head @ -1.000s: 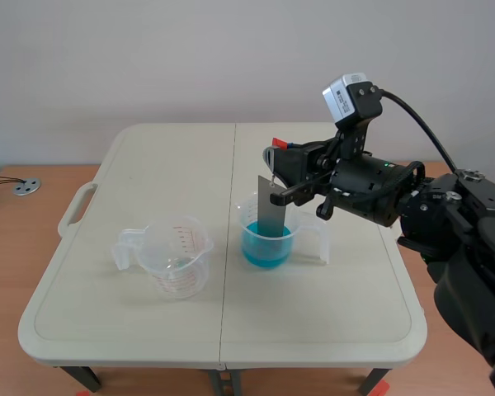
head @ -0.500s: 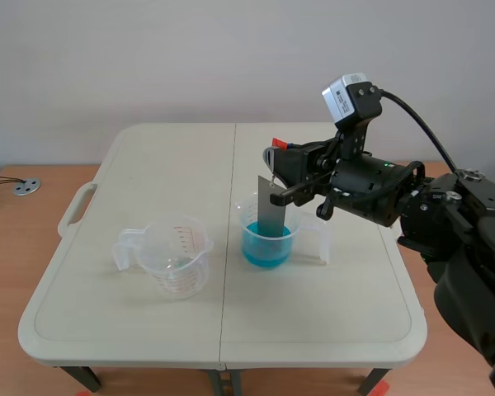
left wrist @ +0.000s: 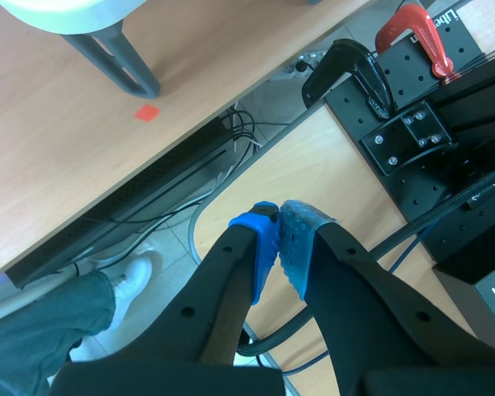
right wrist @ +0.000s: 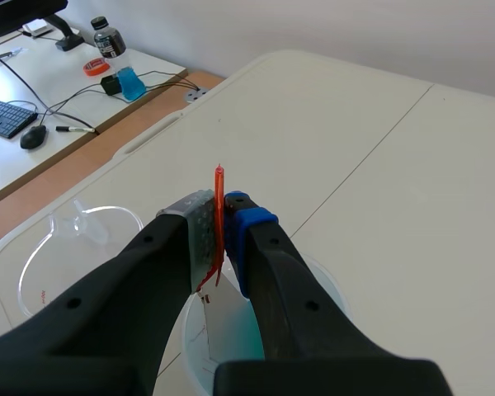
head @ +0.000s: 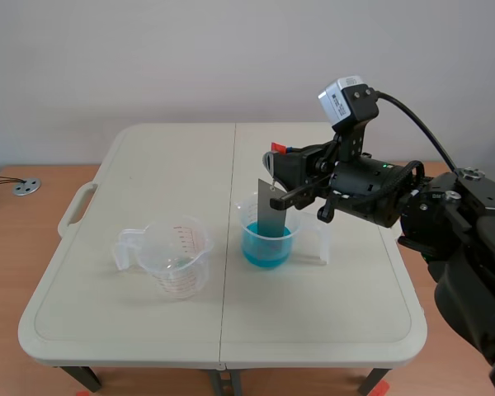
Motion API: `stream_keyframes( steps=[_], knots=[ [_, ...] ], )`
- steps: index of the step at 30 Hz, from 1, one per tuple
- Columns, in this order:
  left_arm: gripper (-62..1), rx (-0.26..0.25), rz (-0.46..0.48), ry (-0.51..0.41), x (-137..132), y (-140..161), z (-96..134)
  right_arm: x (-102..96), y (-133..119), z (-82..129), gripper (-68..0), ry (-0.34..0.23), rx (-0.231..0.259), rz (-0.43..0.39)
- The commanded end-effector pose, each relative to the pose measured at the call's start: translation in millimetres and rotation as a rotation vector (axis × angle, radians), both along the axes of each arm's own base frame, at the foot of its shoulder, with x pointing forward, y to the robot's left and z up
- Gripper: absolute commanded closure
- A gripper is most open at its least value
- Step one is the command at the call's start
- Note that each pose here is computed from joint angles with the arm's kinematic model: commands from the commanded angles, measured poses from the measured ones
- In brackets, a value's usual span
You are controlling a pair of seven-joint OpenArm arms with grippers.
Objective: Hold the metal plate by the orange handle, dip it into the blue solution, take it out and point at it, then put the plate back in the beaker on the left.
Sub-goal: 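Hold the plate still in the solution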
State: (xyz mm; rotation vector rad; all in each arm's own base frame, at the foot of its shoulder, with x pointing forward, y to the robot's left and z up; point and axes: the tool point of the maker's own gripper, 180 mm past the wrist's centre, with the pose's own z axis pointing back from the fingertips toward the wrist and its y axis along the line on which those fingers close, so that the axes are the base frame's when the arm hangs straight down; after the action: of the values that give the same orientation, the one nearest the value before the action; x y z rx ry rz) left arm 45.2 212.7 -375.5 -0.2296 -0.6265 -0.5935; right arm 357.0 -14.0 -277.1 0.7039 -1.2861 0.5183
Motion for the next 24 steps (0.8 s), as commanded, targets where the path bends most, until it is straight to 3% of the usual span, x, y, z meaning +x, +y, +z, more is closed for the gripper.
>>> stream_keyframes(
  steps=[1,14,19,24],
  knots=[
    [-4.5,-0.018,0.008,-0.010,2,-3,2,2.7,2,6,-1.3,-0.018,-0.013,0.015],
    [-4.5,-0.018,0.008,-0.010,2,-3,2,3.7,2,10,-1.3,-0.024,0.011,0.011],
    [-4.5,-0.018,0.008,-0.010,2,-3,2,5.4,-1,24,-1.3,-0.047,0.046,0.005],
    [-4.5,-0.018,0.008,-0.010,2,-3,2,7.3,-8,50,-1.3,-0.114,0.055,0.003]
  ],
)
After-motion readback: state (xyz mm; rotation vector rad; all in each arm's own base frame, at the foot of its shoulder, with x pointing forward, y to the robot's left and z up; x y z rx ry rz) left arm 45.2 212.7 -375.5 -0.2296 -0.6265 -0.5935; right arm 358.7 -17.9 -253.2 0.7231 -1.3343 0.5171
